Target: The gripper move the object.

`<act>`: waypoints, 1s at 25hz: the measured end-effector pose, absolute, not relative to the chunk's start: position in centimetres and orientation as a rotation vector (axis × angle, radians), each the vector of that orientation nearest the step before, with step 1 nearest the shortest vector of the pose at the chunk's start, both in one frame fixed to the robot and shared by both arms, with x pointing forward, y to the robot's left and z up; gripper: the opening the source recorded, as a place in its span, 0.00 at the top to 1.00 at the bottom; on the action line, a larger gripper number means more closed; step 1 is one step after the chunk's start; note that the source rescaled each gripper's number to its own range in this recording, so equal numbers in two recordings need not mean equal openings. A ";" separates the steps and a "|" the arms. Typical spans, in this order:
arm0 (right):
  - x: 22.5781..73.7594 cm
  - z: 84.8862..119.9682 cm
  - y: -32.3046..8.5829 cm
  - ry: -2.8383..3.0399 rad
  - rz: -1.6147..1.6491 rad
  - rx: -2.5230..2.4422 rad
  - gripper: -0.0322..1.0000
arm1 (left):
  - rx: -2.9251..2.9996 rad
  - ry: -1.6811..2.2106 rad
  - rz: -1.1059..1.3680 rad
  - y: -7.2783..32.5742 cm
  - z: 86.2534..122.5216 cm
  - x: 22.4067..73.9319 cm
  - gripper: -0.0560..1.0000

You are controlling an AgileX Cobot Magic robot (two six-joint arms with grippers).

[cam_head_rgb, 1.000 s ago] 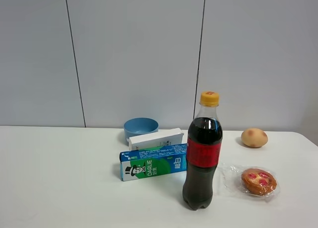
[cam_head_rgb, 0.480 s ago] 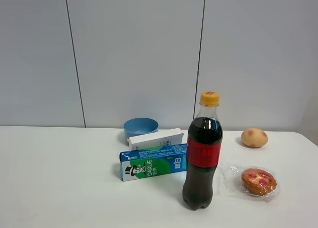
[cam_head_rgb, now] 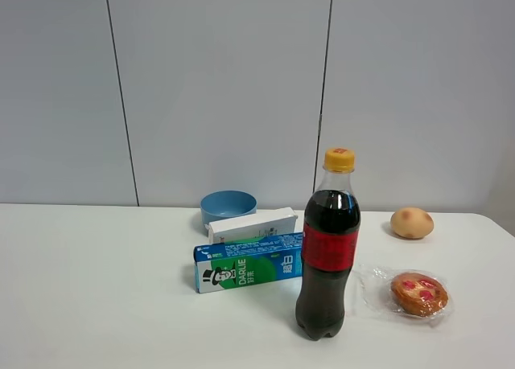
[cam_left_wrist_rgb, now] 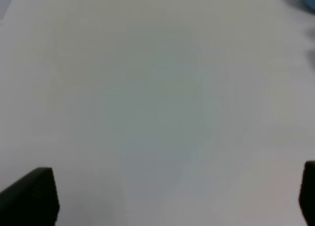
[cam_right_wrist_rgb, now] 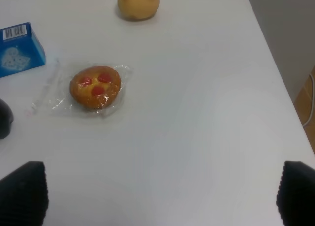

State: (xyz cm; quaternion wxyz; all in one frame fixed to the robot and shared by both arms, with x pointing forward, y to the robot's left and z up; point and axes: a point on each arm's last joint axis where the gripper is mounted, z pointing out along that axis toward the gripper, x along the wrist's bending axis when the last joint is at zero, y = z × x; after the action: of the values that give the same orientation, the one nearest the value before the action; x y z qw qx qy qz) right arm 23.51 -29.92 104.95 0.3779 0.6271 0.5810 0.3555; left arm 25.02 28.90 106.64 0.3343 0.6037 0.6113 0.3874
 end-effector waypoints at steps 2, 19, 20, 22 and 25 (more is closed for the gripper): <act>23.5 104.9 -29.9 1.485 0.909 1.603 0.00 | 1.577 1.612 1.010 28.9 106.2 24.6 0.00; 23.5 104.9 -29.9 1.485 0.909 1.603 0.00 | 1.540 1.587 1.067 28.7 105.7 23.4 0.00; 23.5 104.9 -29.9 1.485 0.909 1.603 0.00 | 1.540 1.587 1.067 28.7 105.7 23.4 0.00; 23.5 104.9 -29.9 1.485 0.909 1.603 0.00 | 1.540 1.588 1.067 28.7 105.7 23.4 0.00; 23.5 104.9 -29.9 1.485 0.909 1.603 0.00 | 1.540 1.588 1.067 28.7 105.7 23.4 0.00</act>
State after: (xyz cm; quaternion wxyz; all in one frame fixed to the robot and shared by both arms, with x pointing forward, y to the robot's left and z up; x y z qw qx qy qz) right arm 23.51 -29.92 104.95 0.3779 0.6271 0.5810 0.3555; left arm 23.39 28.70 105.67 0.3363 0.5905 0.6089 0.4092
